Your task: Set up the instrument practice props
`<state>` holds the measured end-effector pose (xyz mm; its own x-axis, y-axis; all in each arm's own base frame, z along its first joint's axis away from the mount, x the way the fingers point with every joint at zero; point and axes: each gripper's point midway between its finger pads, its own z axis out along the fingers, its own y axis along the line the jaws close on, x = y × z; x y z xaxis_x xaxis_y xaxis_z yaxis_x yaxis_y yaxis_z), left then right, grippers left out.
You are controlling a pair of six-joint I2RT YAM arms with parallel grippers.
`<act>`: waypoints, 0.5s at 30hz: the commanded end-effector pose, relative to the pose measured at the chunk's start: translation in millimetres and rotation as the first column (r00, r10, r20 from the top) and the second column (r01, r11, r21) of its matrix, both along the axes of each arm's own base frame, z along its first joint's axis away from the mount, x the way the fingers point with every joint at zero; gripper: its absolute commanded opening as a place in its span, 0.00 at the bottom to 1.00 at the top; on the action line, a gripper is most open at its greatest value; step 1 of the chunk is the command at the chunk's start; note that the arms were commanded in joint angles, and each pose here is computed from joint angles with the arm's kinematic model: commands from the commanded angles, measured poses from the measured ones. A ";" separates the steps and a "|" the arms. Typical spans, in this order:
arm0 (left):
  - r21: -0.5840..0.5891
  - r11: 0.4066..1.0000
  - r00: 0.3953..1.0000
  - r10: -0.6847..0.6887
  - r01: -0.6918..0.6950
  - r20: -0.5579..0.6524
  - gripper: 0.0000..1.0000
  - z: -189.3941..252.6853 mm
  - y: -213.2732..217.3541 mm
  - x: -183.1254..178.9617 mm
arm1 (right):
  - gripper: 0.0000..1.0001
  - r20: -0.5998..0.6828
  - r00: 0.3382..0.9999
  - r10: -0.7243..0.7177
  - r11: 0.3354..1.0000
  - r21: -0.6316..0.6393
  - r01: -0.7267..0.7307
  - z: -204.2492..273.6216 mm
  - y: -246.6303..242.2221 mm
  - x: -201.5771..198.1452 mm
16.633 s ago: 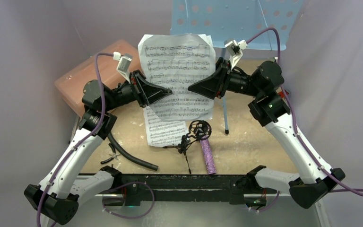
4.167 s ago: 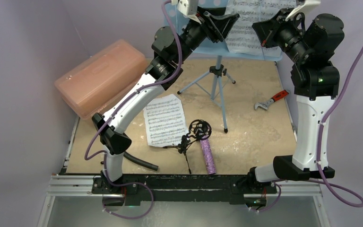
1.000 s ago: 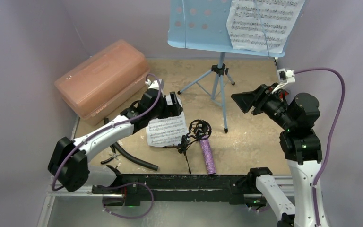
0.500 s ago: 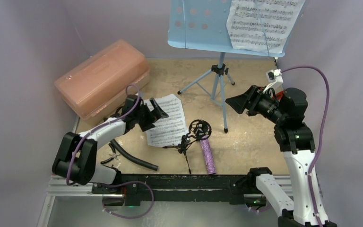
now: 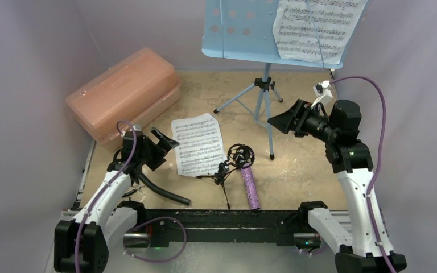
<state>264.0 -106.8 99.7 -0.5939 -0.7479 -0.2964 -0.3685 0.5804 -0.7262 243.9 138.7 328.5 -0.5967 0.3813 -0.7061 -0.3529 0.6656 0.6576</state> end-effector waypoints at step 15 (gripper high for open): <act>-0.156 0.987 0.998 -0.052 0.045 -0.044 0.98 -50.2 -21.6 -7.7 | 0.72 0.032 0.999 0.014 1.000 0.012 -0.014 12.2 3.1 4.8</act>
<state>251.8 -117.3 45.2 -0.6429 -0.7471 -0.1688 -0.4442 0.5432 -0.7125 247.8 139.6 325.9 -0.6081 0.3845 -0.6945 -0.3431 0.6617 0.6667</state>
